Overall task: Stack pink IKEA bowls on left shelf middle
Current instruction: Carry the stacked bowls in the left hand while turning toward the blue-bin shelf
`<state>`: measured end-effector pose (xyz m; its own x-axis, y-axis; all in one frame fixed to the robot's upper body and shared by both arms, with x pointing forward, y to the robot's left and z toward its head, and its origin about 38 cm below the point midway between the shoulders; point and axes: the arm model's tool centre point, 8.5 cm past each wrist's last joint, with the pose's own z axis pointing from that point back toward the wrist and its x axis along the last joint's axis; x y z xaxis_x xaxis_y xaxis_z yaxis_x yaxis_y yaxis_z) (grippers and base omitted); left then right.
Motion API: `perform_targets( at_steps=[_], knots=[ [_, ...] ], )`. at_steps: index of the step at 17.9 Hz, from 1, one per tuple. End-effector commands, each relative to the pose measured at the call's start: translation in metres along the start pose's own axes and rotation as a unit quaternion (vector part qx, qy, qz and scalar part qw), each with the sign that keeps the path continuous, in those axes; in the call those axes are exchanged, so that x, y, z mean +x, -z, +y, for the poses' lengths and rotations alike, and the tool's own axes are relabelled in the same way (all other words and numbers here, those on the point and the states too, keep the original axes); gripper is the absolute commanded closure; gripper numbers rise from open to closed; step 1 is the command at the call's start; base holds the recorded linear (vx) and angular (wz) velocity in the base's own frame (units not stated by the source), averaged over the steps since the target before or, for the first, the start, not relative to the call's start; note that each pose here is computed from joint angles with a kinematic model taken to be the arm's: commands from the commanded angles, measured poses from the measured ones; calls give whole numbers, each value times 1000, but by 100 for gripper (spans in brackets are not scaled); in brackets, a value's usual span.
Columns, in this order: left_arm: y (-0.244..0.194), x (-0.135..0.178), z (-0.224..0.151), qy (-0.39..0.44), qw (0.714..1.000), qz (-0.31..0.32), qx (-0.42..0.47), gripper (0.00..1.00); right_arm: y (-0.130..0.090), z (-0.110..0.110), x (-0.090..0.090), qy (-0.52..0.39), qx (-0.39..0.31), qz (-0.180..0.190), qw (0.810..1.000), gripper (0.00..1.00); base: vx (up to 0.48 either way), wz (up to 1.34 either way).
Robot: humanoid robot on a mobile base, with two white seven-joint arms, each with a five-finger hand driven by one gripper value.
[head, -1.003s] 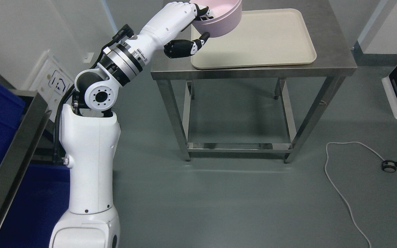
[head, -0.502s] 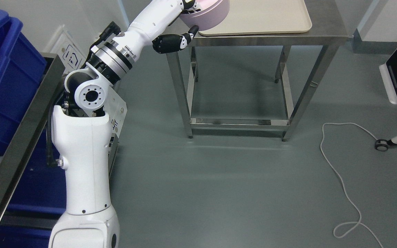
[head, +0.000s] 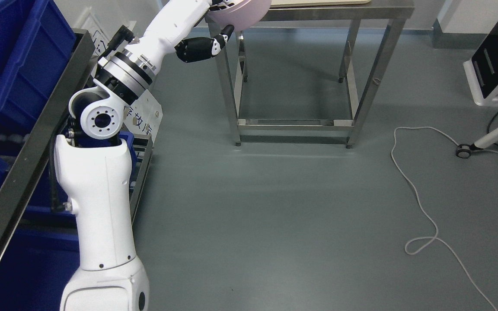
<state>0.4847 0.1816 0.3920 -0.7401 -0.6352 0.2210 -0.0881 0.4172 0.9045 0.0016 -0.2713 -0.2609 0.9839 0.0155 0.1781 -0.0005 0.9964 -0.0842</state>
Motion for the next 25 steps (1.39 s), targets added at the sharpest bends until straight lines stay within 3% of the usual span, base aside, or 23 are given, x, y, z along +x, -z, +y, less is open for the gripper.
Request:
perform_targets(
  at_steps=[1, 9, 11, 17, 25],
  knots=[
    [-8, -6, 21, -12, 999, -3, 33, 97, 0, -11, 0, -1, -9, 0, 1000, 0, -318, -123],
    [-12, -10, 68, 6, 997, 2, 81, 97, 0, -11, 0, -1, -9, 0, 1000, 0, -292, -168],
    [-27, -23, 78, 26, 996, 22, 77, 97, 0, -11, 0, -1, -8, 0, 1000, 0, -272, 340],
    [-33, -28, 66, 16, 997, 27, 71, 97, 0, -11, 0, -1, -9, 0, 1000, 0, -231, 714],
    [8, 18, 42, 19, 999, -35, 37, 97, 0, -11, 0, -1, -9, 0, 1000, 0, -173, 928]
  ],
)
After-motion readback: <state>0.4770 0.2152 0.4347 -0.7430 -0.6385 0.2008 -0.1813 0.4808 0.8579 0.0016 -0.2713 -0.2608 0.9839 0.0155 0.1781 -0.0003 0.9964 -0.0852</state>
